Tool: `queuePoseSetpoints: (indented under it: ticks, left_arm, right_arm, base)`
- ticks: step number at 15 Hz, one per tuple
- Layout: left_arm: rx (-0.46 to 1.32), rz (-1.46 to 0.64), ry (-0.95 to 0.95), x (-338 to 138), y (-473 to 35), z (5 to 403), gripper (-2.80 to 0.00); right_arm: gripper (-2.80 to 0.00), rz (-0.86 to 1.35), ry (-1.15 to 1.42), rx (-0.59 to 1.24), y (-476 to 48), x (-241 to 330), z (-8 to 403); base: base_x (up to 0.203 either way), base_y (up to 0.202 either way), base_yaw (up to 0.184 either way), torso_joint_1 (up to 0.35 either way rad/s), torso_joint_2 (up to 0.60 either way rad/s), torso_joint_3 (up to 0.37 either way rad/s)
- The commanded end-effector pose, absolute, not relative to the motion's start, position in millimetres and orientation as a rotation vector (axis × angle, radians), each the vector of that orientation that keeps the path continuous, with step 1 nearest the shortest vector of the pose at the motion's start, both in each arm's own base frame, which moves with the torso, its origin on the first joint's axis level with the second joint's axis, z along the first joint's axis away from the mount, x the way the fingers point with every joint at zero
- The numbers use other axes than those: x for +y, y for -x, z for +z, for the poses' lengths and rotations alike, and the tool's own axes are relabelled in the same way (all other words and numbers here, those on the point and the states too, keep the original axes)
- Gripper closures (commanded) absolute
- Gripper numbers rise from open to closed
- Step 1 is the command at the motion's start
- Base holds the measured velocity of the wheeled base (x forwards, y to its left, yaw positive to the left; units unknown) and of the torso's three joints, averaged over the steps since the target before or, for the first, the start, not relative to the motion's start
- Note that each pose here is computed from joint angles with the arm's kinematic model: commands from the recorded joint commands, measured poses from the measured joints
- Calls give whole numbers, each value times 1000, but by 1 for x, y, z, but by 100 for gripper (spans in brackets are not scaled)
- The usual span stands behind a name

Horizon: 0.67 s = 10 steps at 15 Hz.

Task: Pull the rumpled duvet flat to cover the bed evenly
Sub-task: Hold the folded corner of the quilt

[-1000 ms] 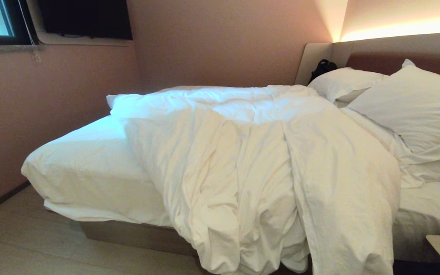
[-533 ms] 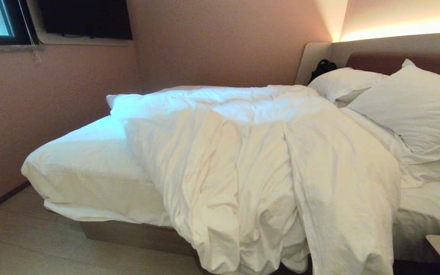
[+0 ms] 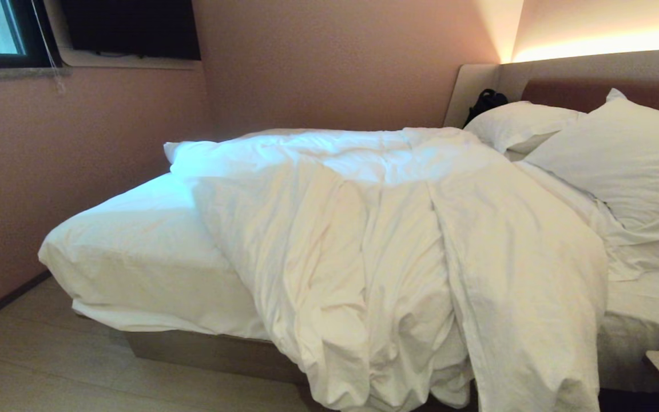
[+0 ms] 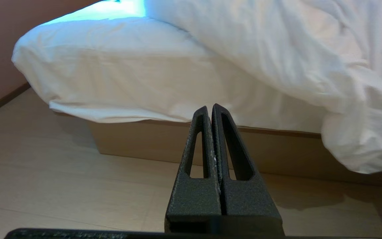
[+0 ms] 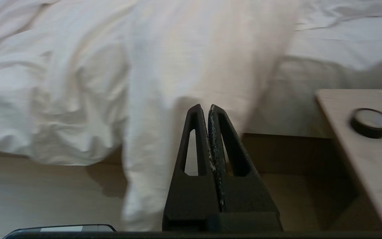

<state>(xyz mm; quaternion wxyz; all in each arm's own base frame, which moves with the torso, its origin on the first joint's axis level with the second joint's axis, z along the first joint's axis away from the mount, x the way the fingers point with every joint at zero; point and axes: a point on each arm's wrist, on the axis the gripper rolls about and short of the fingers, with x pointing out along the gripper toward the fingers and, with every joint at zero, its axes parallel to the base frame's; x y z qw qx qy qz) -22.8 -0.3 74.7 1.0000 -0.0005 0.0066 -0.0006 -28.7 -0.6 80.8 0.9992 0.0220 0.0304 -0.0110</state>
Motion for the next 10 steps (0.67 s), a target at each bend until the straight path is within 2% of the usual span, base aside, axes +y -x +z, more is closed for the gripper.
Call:
queuePoseSetpoints:
  ticks: [1, 4, 10]
  left_arm:
    - [14, 0, 0, 0, 23, 75, 0]
    - [14, 0, 0, 0, 23, 75, 0]
    - [12, -1, 0, 0, 23, 75, 0]
  right_arm:
    - [0, -21, -43, 62, 29, -1, 81]
    - [0, -21, -45, 62, 29, -1, 81]
    - [0, -20, -35, 66, 29, -1, 81]
  base:
    - [0, 197, 4, 6, -1, 6]
    - [0, 127, -1, 3, 4, 2]
    - [0, 0, 0, 0, 0, 0]
